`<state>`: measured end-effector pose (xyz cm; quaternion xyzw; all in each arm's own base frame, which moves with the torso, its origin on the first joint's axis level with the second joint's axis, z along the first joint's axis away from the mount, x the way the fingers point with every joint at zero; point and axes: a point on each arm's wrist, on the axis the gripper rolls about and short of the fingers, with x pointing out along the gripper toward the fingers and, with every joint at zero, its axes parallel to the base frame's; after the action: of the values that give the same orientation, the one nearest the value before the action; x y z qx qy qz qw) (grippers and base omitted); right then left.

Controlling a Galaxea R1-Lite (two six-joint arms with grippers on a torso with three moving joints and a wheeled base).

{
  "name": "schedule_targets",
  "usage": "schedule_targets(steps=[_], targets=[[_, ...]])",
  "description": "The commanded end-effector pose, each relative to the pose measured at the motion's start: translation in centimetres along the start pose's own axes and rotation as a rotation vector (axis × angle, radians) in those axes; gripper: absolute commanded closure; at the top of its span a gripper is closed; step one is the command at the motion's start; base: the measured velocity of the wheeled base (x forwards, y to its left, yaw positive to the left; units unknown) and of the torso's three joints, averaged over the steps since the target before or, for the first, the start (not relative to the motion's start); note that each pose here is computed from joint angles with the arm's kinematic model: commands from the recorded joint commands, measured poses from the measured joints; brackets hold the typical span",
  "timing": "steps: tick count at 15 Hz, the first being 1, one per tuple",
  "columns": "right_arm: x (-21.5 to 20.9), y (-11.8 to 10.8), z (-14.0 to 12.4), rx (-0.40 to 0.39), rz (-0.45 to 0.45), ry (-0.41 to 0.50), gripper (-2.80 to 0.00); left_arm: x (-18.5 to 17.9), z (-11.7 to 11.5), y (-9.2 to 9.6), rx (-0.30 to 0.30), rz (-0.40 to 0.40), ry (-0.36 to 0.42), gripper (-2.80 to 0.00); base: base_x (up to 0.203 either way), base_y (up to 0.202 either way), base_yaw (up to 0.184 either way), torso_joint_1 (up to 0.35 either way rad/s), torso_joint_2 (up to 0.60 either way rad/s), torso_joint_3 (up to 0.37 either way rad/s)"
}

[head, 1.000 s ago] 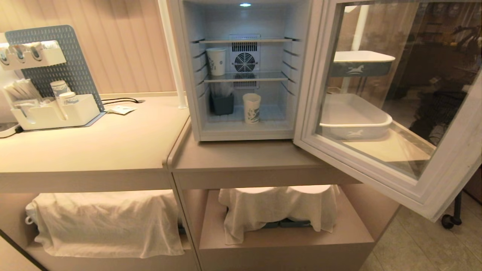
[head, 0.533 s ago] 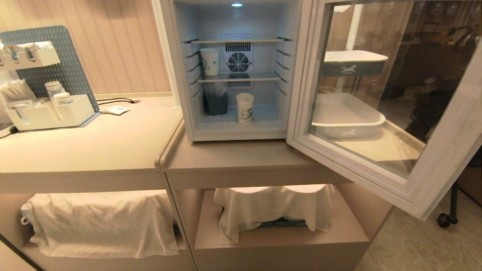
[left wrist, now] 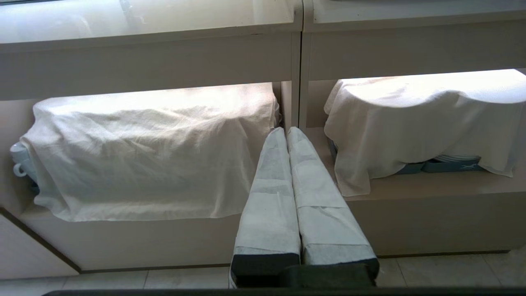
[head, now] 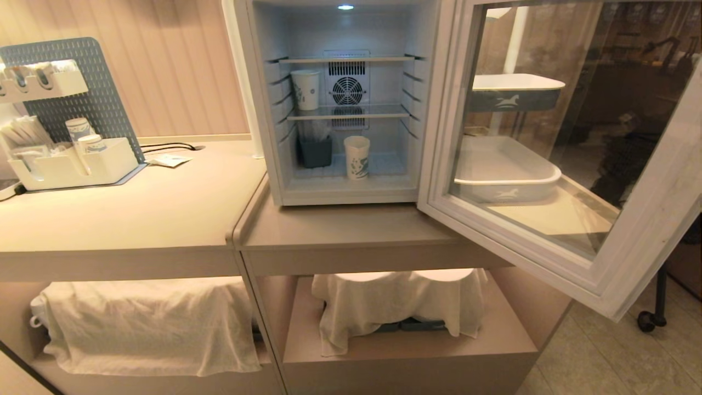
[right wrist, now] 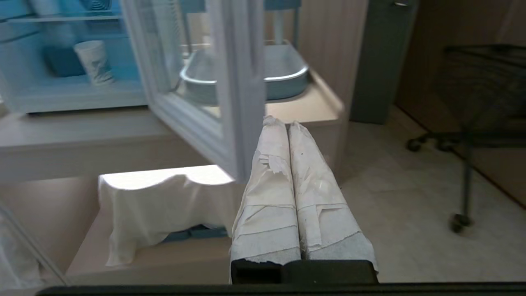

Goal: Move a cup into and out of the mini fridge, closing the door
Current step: Close the freezer door

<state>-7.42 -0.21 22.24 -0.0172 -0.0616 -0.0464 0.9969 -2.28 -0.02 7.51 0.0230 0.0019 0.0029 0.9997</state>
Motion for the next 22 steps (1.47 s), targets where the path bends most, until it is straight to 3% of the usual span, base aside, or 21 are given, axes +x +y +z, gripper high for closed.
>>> schedule_targets(steps=[1, 5, 7, 10, 16, 22], targets=[[4.8, 0.0, 5.6, -0.044, -0.112, 0.174, 0.0, 0.0, 0.0, 0.0, 0.0, 0.0, -0.002, 0.0, 0.0, 0.0, 0.0, 0.0, 0.0, 0.0], [12.1, -0.3, 8.8, -0.148, -0.448, 0.325, 0.0, 0.0, 0.0, 0.0, 0.0, 0.0, -0.002, 0.0, 0.0, 0.0, 0.0, 0.0, 0.0, 0.0], [16.8, -0.4, 9.4, -0.172, -0.601, 0.351, 0.0, 0.0, 0.0, 0.0, 0.0, 0.0, -0.002, 0.0, 0.0, 0.0, 0.0, 0.0, 0.0, 0.0], [24.0, -2.6, 8.8, -0.191, -0.829, 0.393, 0.0, 0.0, 0.0, 0.0, 0.0, 0.0, -0.002, 0.0, 0.0, 0.0, 0.0, 0.0, 0.0, 0.0], [33.7, -5.9, 5.5, -0.196, -0.923, 0.438, 0.0, 0.0, 0.0, 0.0, 0.0, 0.0, -0.002, 0.0, 0.0, 0.0, 0.0, 0.0, 0.0, 0.0], [40.1, -8.2, 2.4, -0.2, -0.934, 0.483, 0.0, 0.0, 0.0, 0.0, 0.0, 0.0, -0.002, 0.0, 0.0, 0.0, 0.0, 0.0, 0.0, 0.0]])
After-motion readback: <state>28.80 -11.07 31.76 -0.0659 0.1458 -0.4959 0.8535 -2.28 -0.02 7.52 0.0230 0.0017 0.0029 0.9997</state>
